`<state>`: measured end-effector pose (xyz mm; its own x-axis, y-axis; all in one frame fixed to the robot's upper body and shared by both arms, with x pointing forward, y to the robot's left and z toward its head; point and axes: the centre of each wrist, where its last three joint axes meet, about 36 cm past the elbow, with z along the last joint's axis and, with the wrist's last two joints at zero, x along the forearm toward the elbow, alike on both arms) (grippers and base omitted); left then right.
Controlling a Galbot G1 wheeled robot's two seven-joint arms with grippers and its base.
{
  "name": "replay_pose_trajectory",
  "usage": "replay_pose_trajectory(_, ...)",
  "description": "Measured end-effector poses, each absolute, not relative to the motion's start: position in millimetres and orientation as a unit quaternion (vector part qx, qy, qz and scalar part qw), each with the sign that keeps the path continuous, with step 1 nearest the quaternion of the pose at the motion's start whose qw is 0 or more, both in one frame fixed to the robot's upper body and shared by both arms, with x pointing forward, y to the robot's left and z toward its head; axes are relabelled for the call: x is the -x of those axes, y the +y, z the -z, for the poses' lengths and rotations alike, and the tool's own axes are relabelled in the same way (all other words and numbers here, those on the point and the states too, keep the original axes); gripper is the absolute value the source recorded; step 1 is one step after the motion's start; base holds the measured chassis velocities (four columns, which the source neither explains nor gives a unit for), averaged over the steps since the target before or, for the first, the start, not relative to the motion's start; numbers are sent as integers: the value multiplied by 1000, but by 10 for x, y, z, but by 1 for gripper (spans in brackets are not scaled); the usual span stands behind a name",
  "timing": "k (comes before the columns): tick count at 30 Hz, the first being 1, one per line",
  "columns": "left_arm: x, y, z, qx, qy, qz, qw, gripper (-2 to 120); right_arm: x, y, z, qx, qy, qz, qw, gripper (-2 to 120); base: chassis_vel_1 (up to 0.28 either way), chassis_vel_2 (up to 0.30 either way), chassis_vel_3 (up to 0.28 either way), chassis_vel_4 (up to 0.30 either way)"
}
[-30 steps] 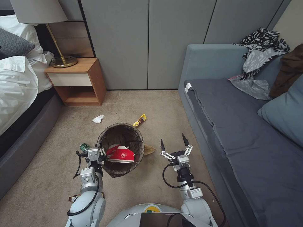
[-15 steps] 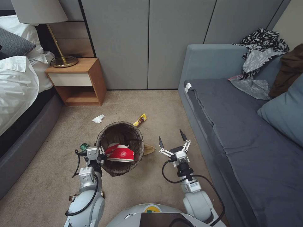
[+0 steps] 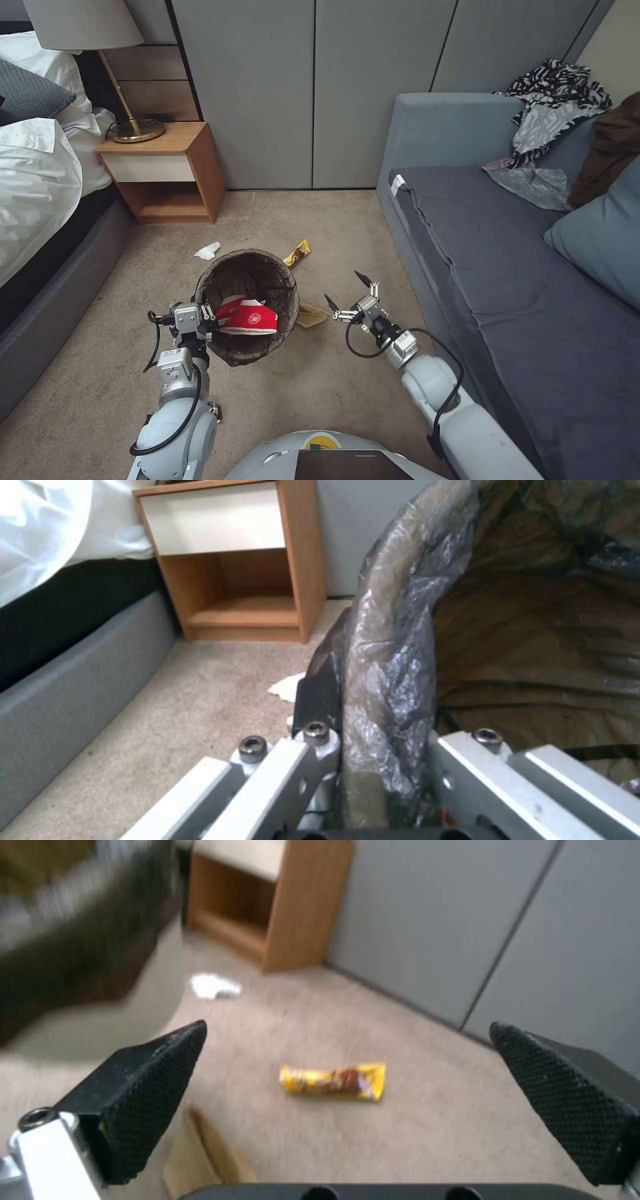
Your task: Pick up the trash bin, then pick up the garbage from the floor and place it into the trash bin.
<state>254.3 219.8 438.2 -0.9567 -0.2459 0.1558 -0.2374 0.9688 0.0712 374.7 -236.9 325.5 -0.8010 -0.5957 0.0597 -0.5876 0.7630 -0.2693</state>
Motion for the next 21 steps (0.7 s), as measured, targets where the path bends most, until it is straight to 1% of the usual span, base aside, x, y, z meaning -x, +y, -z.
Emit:
replay_pose_trajectory(1, -2543, 2198, -4382, -122, -989, 26, 82, 3, -3747, -2369, -3255, 315, 939, 138, 15, 100, 0, 0, 0, 0)
replay_pose_trajectory(5, -2543, 2198, -4387, -125, -988, 26, 82, 3, -4023, -2533, -3154, 363, 916, 168, -25, 100, 0, 0, 0, 0)
replay_pose_trajectory(10, -2543, 2195, -4387, -126, -988, 26, 82, 3, -4202, -2578, -3062, 393, 901, 173, -55, 100, 0, 0, 0, 0)
replay_pose_trajectory(13, -2548, 2179, -4378, -127, -988, 26, 83, 3, -4377, -2579, -2906, 414, 889, 173, -89, 100, 0, 0, 0, 0)
replay_pose_trajectory(19, -2548, 2170, -4366, -127, -988, 27, 84, 3, -4472, -2567, -2807, 433, 877, 179, -108, 100, 0, 0, 0, 0)
replay_pose_trajectory(21, -2550, 2165, -4351, -128, -988, 27, 86, 3, -4529, -2524, -2734, 450, 867, 178, -123, 100, 0, 0, 0, 0)
